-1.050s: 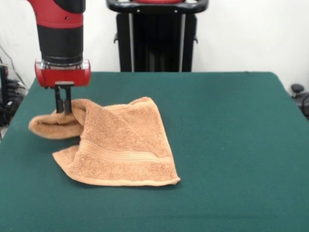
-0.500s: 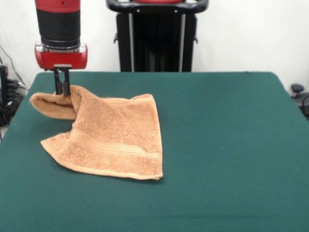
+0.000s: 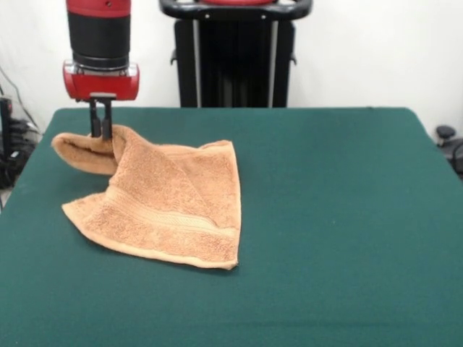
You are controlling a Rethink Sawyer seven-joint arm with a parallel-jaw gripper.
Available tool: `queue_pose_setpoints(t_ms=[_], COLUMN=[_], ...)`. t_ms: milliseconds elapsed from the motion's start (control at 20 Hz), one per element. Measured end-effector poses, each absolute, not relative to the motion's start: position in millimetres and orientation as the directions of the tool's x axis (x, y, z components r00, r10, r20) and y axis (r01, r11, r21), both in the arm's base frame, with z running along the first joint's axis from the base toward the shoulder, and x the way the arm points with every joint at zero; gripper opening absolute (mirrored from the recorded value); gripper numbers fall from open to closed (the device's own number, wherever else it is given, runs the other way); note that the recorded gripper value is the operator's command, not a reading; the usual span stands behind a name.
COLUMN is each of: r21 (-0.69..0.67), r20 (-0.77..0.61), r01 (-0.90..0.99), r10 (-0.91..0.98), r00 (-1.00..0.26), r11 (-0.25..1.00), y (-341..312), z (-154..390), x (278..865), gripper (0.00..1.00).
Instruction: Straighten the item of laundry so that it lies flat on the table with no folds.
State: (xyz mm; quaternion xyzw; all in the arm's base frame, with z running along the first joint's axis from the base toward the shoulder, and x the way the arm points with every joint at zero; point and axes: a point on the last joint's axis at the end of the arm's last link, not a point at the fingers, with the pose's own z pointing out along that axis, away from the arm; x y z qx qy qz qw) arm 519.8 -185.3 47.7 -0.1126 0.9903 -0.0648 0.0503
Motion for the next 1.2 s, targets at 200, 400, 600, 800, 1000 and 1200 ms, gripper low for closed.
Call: queue_pose_setpoints(t_ms=[200,400,600,800,1000,1200], r21=[-0.170,-0.187,-0.185,-0.177,-0.168,-0.162], r20=[-0.103,-0.127,-0.154,-0.151,-0.156,-0.147], r01=[-0.220,-0.205,-0.175,-0.143,-0.073,0.000], r10=[-0.239,-0.230,-0.204,-0.171,-0.099,-0.025], r00=[-0.965,-0.965,-0.967,-0.974,-0.983,-0.989], r11=[0.961,0.961,0.967,0.974,0.983,0.987], y=[-169.0,-145.6,-124.9,-139.1,-176.2,-217.3], z=[48.9,51.1,51.7,46.2,41.7,38.3], x=[519.0,520.4,521.2,516.2,509.9,502.6], gripper=[0.00,0.00,0.00,0.00,0.00,0.00])
